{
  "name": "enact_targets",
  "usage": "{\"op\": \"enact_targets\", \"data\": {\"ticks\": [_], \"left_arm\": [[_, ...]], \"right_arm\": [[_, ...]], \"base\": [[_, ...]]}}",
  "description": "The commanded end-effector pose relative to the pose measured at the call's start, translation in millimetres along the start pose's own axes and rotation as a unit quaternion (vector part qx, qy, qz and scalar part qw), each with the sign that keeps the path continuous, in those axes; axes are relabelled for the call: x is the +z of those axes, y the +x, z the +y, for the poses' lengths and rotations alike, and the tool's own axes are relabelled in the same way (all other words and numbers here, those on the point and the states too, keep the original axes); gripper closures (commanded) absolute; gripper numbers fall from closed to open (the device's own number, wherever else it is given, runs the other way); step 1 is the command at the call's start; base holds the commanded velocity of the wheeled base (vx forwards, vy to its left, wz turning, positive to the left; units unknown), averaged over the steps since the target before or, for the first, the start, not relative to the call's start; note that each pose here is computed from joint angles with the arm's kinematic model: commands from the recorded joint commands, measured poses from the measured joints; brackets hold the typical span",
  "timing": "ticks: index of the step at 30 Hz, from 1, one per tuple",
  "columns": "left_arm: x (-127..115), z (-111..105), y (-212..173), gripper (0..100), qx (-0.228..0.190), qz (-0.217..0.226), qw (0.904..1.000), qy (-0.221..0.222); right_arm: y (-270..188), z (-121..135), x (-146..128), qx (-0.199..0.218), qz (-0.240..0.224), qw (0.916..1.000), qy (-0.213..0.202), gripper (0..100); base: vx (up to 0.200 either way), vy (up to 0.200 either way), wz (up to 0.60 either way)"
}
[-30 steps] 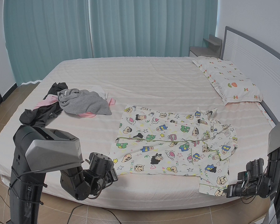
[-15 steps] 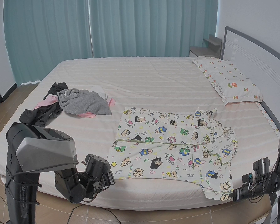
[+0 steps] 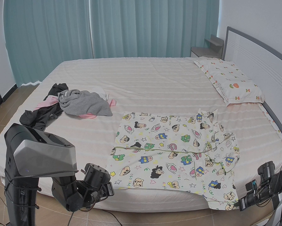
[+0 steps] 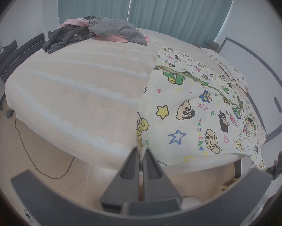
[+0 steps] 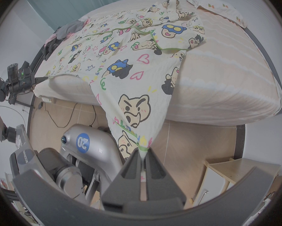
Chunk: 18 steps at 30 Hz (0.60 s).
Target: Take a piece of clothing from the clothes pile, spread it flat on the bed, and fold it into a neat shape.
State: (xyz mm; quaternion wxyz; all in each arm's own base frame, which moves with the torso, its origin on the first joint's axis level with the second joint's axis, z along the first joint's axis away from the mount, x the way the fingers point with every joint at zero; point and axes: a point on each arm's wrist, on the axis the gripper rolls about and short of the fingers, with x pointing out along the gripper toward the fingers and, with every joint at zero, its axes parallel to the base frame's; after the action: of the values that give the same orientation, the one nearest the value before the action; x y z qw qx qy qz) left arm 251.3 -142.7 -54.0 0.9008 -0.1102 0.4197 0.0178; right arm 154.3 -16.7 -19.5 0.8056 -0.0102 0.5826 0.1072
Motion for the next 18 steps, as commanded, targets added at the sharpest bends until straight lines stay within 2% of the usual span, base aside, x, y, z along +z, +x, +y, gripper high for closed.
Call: {"op": "enact_targets", "data": {"ticks": [1,9,15,18], "left_arm": [[-5,1,-10,100,-0.002,0.008,0.9999,0.01],[-18,8,-27,100,-0.008,0.037,0.9982,0.047],[-19,9,-28,100,-0.006,0.041,0.9979,0.05],[-15,6,-31,100,-0.013,0.032,0.9984,0.046]], "right_arm": [[-6,2,-4,-0.002,0.001,1.0,-0.001,100],[-10,3,-13,0.007,0.035,0.9992,-0.021,100],[-13,4,-17,0.011,0.047,0.9984,-0.032,100],[-15,3,-15,0.006,0.036,0.9989,-0.029,100]], "base": [[0.0,0.0,0.0],[0.0,0.0,0.0],[0.0,0.0,0.0],[0.0,0.0,0.0]]}}
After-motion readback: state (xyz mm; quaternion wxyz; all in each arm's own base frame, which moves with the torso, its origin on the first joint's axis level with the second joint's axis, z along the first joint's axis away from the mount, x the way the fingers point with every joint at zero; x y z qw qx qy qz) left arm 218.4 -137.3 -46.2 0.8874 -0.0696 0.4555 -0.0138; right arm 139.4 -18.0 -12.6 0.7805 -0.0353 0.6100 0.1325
